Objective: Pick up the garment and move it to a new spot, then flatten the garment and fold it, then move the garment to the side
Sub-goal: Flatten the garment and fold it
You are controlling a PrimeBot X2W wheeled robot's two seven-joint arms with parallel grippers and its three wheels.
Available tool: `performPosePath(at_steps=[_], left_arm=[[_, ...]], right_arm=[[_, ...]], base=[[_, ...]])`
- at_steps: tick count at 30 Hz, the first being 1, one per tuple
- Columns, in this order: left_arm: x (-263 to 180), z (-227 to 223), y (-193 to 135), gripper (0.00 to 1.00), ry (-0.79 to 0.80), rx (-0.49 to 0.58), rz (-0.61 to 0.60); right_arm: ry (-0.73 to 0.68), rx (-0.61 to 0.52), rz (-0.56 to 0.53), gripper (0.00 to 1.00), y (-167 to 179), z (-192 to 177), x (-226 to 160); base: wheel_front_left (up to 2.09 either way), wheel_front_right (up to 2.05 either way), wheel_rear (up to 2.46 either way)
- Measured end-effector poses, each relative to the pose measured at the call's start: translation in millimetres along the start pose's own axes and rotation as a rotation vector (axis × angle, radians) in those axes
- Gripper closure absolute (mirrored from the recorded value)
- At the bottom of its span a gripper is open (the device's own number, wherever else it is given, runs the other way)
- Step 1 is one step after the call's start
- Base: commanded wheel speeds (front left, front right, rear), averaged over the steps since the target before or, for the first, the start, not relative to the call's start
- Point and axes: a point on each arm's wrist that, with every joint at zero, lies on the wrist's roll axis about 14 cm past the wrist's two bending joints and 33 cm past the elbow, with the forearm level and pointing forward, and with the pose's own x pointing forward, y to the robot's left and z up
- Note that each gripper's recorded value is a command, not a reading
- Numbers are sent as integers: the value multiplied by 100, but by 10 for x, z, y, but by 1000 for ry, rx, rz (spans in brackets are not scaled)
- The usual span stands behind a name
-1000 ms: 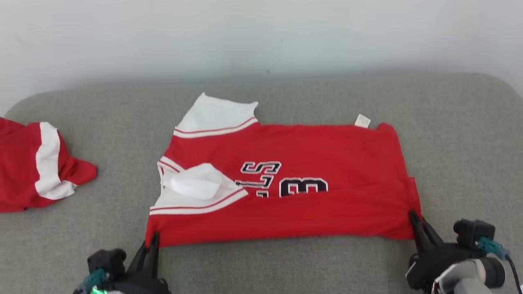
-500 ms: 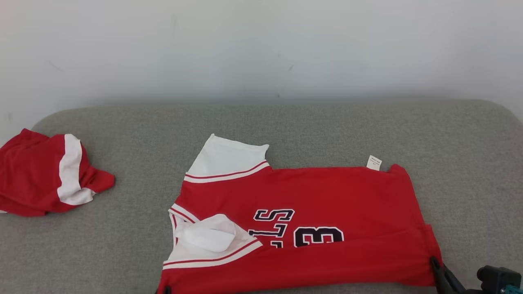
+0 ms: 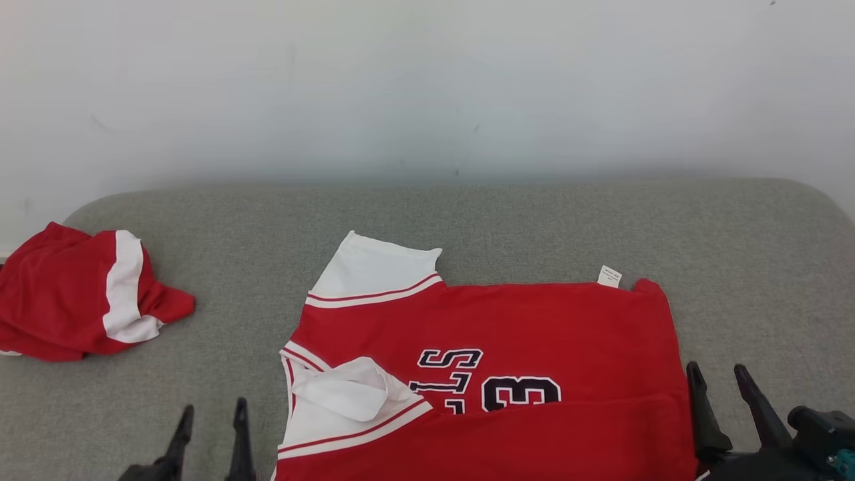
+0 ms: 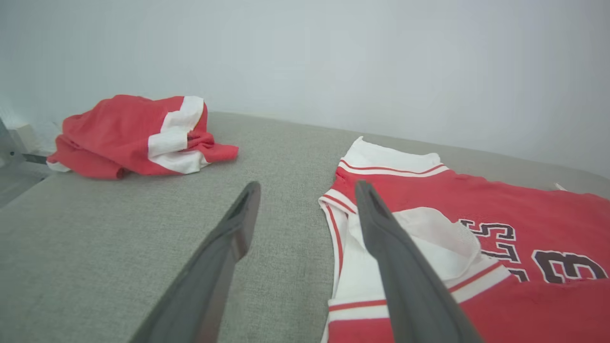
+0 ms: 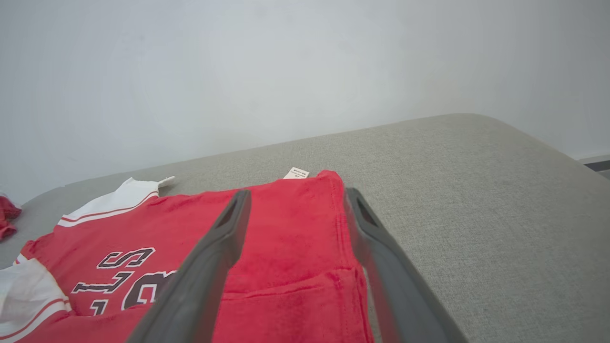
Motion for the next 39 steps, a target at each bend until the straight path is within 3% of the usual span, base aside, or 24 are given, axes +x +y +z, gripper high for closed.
performPosePath(at_steps=[11, 39], left_arm=[[35, 431, 99, 0, -137, 126, 12], [-78, 305, 136, 0, -100, 169, -20]], right_arm=[[-145, -30, 13, 0, 171, 275, -47], [-144, -38, 71, 0, 377, 152, -97]], base=[[0, 0, 0], [0, 0, 0]])
